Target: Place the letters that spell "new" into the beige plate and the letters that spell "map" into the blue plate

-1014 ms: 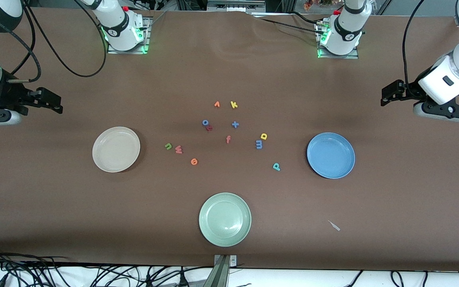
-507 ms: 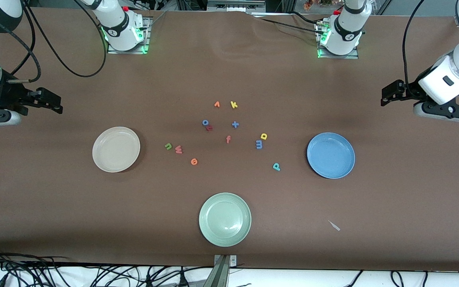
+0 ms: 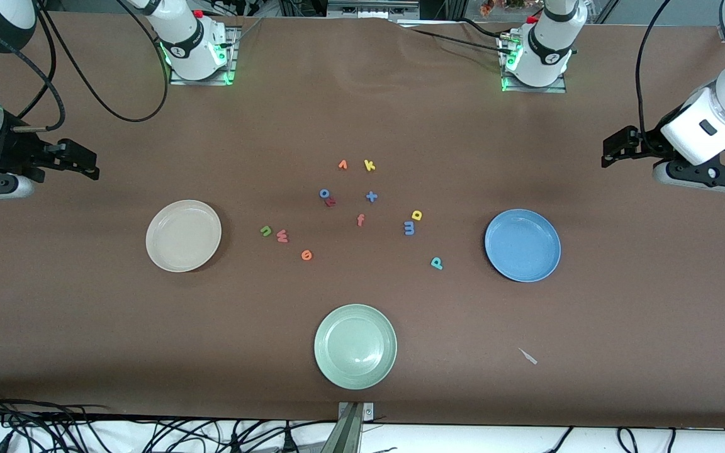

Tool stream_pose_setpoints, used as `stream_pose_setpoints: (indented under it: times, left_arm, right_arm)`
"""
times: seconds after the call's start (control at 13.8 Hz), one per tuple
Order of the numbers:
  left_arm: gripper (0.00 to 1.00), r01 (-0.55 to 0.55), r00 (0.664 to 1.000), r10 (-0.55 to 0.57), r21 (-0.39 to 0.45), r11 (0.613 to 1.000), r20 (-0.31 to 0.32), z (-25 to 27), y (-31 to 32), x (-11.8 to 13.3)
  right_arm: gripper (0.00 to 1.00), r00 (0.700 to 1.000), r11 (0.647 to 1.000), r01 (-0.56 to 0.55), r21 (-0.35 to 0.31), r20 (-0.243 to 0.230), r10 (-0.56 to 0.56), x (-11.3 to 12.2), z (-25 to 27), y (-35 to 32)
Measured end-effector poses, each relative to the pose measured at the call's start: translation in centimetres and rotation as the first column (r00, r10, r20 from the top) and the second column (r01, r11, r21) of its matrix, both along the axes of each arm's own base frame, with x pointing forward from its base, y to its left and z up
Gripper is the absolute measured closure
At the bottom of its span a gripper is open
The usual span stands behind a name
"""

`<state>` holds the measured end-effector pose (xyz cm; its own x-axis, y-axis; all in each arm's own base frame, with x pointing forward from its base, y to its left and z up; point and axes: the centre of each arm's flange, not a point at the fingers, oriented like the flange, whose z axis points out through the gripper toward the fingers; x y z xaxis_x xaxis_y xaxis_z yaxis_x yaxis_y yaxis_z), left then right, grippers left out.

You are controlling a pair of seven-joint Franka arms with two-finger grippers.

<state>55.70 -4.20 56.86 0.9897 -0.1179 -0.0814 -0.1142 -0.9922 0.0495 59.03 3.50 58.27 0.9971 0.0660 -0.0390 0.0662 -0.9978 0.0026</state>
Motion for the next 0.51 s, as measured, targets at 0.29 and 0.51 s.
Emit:
stream_pose_setpoints:
  times: [0.29, 0.51]
  left_arm:
    - [0.0, 0.0, 1.0, 0.0, 0.0, 1.0, 0.0, 0.0, 0.0, 0.0]
    - [0.0, 0.0, 1.0, 0.0, 0.0, 1.0, 0.0, 0.0, 0.0, 0.0]
  right_arm:
    - [0.0, 1.0, 1.0, 0.001, 0.0, -0.001, -0.001, -0.01, -0.01, -0.04]
    - [0.0, 1.0, 1.0, 0.003, 0.0, 0.0, -0.003, 0.01, 0.0, -0.15]
